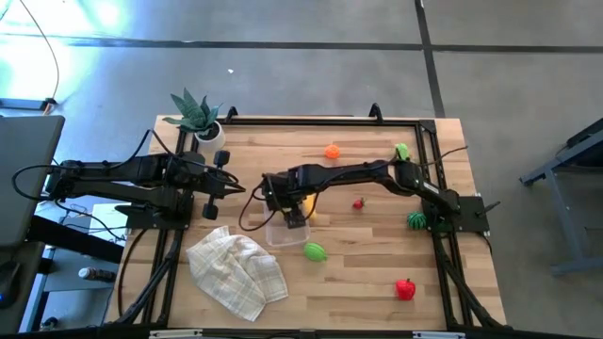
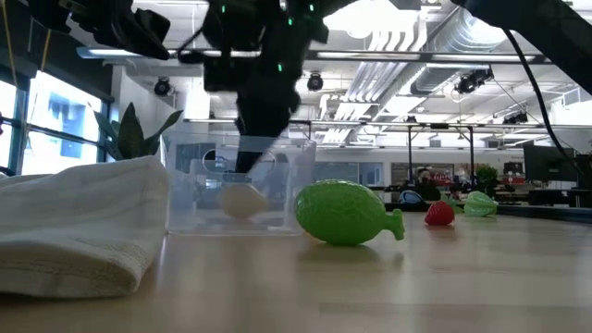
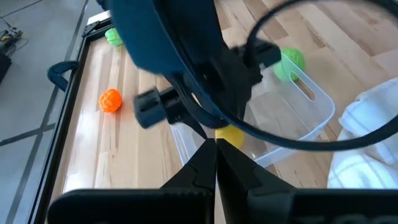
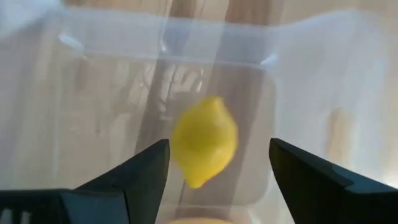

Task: Pick and placing Produce into tupperware
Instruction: Put the orange pumpkin into the transparent bin

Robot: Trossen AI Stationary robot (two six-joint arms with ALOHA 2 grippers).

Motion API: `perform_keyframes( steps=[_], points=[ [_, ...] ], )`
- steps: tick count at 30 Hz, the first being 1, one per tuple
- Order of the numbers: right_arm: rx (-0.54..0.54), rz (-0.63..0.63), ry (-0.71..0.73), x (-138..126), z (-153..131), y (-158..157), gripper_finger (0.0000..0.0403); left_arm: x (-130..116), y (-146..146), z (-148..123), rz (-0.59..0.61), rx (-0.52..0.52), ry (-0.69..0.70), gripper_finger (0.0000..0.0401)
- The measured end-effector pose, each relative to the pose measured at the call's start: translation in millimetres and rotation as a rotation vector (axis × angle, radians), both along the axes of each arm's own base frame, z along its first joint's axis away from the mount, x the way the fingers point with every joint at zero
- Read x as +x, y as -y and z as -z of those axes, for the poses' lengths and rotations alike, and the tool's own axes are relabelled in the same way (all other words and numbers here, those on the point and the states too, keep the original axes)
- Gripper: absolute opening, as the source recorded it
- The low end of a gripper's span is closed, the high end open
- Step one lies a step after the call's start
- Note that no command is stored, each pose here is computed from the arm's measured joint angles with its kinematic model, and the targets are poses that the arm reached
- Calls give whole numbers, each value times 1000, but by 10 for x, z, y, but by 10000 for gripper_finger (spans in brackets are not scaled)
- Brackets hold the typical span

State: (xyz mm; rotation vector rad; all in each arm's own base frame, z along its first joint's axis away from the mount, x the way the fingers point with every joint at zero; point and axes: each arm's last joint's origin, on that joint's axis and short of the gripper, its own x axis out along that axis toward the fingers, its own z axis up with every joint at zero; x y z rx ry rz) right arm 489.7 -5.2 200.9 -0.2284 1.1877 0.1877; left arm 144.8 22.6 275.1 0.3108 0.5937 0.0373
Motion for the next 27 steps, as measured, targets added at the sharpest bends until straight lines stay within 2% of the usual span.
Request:
perform_keyframes(
  steps=[3, 10, 19, 27],
  points=[
    [7, 17, 31, 19, -232, 0, 268, 0, 0, 0, 0, 0, 0, 3],
    [21, 62, -8, -94, -684, 35, 268, 0, 0, 0, 0, 0, 0, 3],
    [26, 201, -150, -368, -740, 282, 268, 0, 0, 0, 0, 0, 0, 3],
    [33, 256, -179, -451, -791, 449, 268, 0, 0, 0, 0, 0, 0, 3]
  ],
)
